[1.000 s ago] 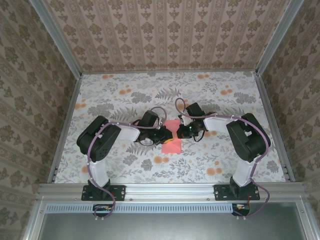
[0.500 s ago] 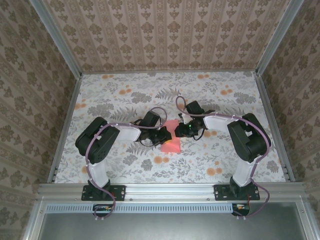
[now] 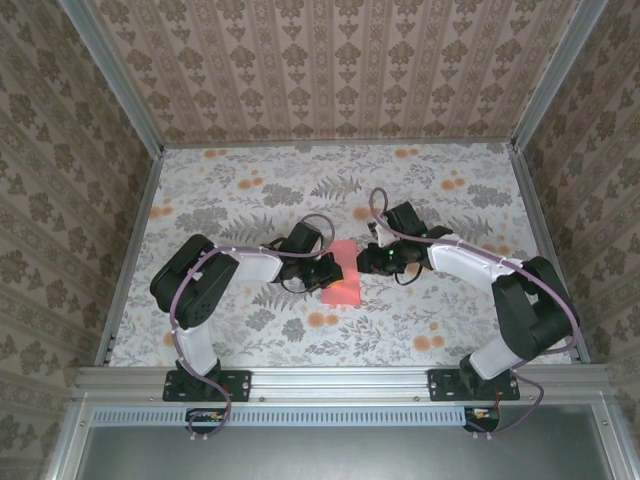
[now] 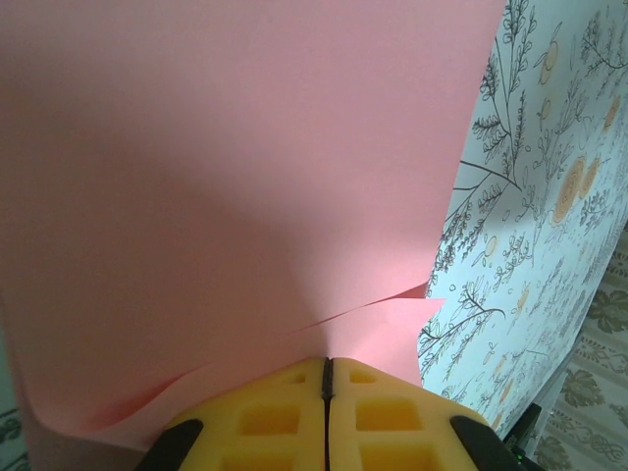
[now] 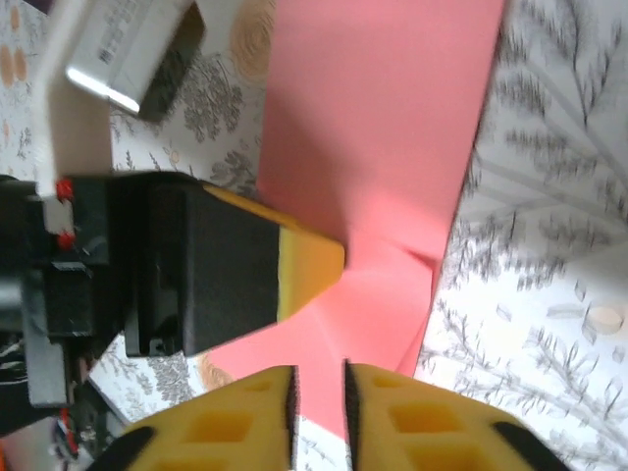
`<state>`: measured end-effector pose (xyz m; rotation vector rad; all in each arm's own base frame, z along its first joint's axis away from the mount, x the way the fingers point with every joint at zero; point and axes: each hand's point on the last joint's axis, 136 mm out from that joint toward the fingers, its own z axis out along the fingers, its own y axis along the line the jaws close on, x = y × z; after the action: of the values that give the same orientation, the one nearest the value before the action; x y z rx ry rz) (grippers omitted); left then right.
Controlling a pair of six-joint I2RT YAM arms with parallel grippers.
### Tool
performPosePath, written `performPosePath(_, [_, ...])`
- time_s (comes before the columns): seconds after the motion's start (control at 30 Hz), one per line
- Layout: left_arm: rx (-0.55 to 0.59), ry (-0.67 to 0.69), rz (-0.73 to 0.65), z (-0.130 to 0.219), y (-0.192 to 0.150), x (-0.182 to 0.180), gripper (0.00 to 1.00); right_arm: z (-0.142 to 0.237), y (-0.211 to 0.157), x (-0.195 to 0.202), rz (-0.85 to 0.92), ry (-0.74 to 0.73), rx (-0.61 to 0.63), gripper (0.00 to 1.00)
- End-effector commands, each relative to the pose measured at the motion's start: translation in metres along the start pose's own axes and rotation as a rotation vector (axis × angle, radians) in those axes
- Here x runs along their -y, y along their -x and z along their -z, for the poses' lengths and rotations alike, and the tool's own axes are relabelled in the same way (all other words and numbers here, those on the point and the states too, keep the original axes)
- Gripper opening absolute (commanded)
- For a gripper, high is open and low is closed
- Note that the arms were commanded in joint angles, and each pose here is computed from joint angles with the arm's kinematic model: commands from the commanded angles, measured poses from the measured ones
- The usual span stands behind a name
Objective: Fold a paper plane with a square sheet of paper (pick it up from the middle)
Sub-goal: Fold the triangle a second time at the center of the table.
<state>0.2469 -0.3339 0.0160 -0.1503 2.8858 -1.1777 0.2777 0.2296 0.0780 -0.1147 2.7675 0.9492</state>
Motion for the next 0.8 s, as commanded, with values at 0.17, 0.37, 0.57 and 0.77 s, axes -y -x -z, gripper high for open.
performPosePath(0.17, [-0.034,0.317,0.116,-0.003,-0.027,-0.089,0.05,-0.016,-0.044,-0.012,-0.044,-0.012,-0.102,0.04])
performPosePath(0.37, [-0.035,0.319,0.118,-0.002,-0.028,-0.09,0.05,-0.037,-0.047,-0.018,-0.026,-0.046,-0.138,0.02])
performPosePath(0.57, [-0.03,0.327,0.124,-0.002,-0.028,-0.092,0.05,-0.05,-0.049,-0.008,-0.027,-0.111,-0.157,0.01])
performPosePath(0.77, [-0.028,0.339,0.132,-0.001,-0.029,-0.096,0.04,-0.052,-0.055,0.007,-0.035,-0.166,-0.172,0.0])
